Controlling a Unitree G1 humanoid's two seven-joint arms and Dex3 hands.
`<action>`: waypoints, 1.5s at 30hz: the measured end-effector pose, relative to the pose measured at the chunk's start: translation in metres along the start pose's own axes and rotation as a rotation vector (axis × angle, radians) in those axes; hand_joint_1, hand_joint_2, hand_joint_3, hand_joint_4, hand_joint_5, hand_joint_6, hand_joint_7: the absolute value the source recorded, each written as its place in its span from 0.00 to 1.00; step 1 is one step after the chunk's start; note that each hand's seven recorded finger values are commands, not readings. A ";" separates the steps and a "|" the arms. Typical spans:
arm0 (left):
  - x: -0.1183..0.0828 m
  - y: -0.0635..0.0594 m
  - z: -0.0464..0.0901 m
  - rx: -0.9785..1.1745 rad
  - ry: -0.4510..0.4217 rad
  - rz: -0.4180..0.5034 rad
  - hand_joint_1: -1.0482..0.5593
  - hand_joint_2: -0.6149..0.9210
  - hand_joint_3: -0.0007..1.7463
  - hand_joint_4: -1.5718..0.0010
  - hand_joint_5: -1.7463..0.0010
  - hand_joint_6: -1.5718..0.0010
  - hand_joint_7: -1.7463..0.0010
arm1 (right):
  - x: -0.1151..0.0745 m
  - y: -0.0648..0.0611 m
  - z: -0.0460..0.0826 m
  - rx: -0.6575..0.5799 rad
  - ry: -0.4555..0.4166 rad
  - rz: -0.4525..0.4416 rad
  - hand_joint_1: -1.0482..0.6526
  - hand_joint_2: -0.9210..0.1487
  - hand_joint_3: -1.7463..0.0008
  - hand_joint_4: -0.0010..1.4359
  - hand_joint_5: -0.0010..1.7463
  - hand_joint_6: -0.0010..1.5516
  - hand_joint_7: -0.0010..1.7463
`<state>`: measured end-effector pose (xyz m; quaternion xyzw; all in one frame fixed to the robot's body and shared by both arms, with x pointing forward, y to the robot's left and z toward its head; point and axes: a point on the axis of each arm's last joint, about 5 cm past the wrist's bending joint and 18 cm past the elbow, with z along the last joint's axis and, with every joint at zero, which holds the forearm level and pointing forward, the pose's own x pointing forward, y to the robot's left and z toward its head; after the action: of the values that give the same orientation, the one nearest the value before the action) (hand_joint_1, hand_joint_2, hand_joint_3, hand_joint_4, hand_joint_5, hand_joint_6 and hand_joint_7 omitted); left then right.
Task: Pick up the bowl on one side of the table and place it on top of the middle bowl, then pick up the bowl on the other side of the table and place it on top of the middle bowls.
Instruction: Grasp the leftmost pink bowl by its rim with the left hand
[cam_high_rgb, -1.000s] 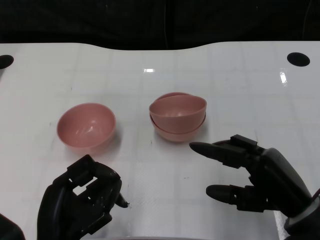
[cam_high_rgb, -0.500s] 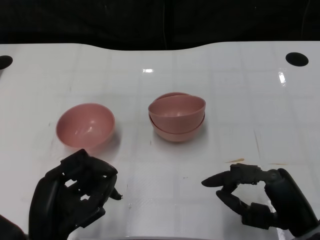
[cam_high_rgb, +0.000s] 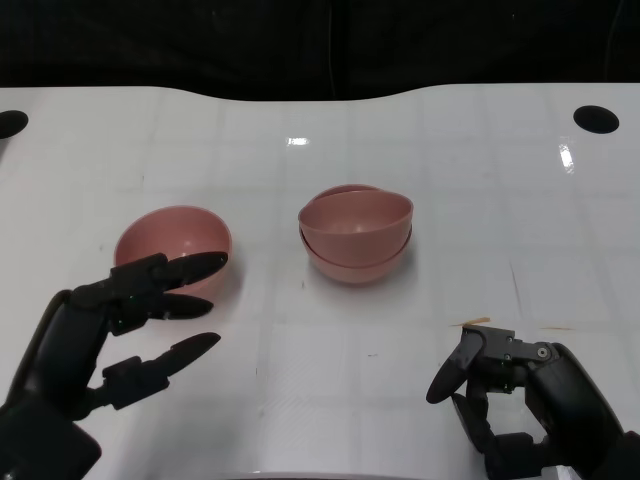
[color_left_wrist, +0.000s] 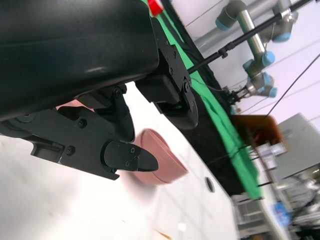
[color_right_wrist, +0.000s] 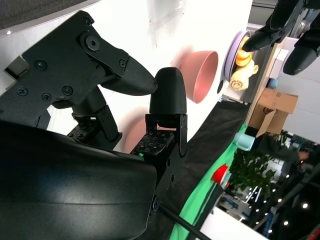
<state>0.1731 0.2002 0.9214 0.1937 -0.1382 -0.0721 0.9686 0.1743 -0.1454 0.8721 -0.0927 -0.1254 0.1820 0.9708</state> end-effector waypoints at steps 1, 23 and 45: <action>0.003 0.002 0.002 0.051 0.013 -0.012 0.39 1.00 0.05 0.63 0.90 0.68 1.00 | 0.000 0.001 0.000 0.006 0.003 0.002 0.52 0.48 0.18 0.63 1.00 0.50 0.86; 0.053 -0.016 0.021 0.811 0.191 -0.139 0.30 0.99 0.01 0.70 0.96 0.76 1.00 | 0.003 0.000 0.003 0.055 0.013 -0.003 0.53 0.48 0.18 0.63 1.00 0.50 0.86; 0.096 -0.055 -0.033 1.007 0.401 -0.332 0.42 1.00 0.12 0.53 0.20 0.43 0.95 | 0.002 0.002 0.007 0.075 0.009 -0.011 0.53 0.49 0.18 0.64 1.00 0.50 0.86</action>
<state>0.2698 0.1430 0.8934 0.6608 0.0636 -0.1103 0.7397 0.1737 -0.1415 0.8787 -0.0562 -0.1145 0.1807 0.9752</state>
